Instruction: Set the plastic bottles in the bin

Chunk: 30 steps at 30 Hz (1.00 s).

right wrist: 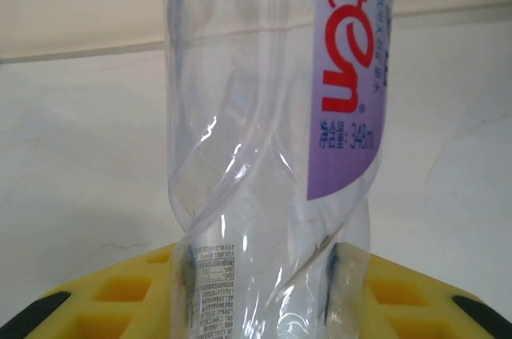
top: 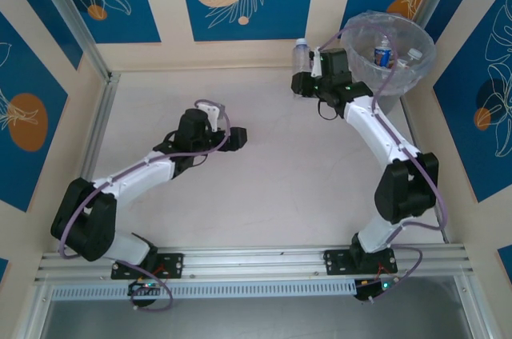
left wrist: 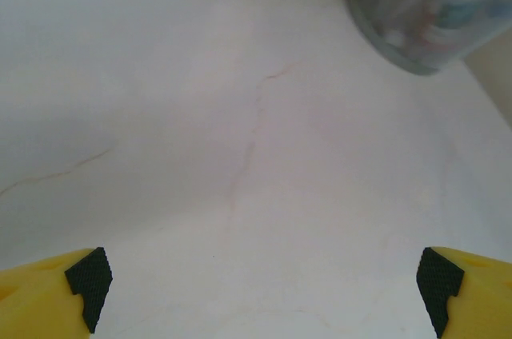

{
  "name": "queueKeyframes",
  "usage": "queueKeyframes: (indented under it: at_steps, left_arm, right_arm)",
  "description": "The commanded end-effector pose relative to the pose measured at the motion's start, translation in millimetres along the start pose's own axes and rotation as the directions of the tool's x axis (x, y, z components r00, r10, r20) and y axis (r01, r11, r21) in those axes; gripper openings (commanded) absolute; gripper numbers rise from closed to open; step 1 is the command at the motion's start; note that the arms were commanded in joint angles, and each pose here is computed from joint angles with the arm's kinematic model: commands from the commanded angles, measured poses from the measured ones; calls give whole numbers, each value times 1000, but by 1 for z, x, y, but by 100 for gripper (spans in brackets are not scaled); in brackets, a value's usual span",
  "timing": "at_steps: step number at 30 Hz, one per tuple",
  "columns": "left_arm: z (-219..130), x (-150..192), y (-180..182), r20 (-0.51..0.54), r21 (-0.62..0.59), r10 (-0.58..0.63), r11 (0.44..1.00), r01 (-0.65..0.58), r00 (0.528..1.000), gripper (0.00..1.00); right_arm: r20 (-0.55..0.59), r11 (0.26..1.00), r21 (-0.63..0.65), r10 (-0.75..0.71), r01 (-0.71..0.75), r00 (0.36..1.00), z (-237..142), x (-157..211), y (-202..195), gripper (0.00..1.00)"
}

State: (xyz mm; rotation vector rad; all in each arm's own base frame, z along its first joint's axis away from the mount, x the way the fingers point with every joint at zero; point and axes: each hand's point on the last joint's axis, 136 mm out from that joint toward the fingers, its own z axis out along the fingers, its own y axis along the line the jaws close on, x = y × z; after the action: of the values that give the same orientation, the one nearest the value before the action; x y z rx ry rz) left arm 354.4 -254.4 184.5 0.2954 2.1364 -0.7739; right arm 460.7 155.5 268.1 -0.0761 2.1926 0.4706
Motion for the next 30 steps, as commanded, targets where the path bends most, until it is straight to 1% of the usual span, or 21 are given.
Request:
queueKeyframes:
  at_steps: [1, 5, 7, 11, 19, 26, 29, 30]
  left_arm:
    - [-17, -26, -56, 72, 199, 115, 972, -127, 991, 99]
    - [-25, -30, -84, 92, 290, 147, 942, -168, 985, 99]
    - [-27, -32, -95, 100, 322, 157, 929, -182, 982, 99]
    - [-30, -38, -107, 118, 344, 165, 918, -196, 979, 99]
    - [-28, -45, -108, 138, 330, 143, 926, -182, 980, 99]
    - [-27, -45, -110, 137, 340, 138, 923, -178, 981, 99]
    - [-25, -45, -109, 133, 337, 143, 924, -180, 981, 99]
    - [-24, -44, -108, 131, 334, 144, 925, -180, 981, 99]
  right_arm:
    - [94, 992, -88, -82, 90, 992, -29, -18, 20, 39]
    - [153, 988, -92, -110, 125, 982, -49, -28, 19, 39]
    - [184, 988, -76, -117, 133, 976, -59, -36, 12, 39]
    - [232, 992, -52, -102, 117, 967, -73, -51, -4, 38]
    - [338, 998, 20, -58, 54, 939, -99, -91, -52, 38]
    - [396, 996, 91, -31, -6, 918, -109, -114, -96, 38]
    - [426, 985, 170, -49, -27, 903, -113, -126, -121, 38]
    - [445, 974, 224, -72, -33, 893, -115, -131, -132, 38]
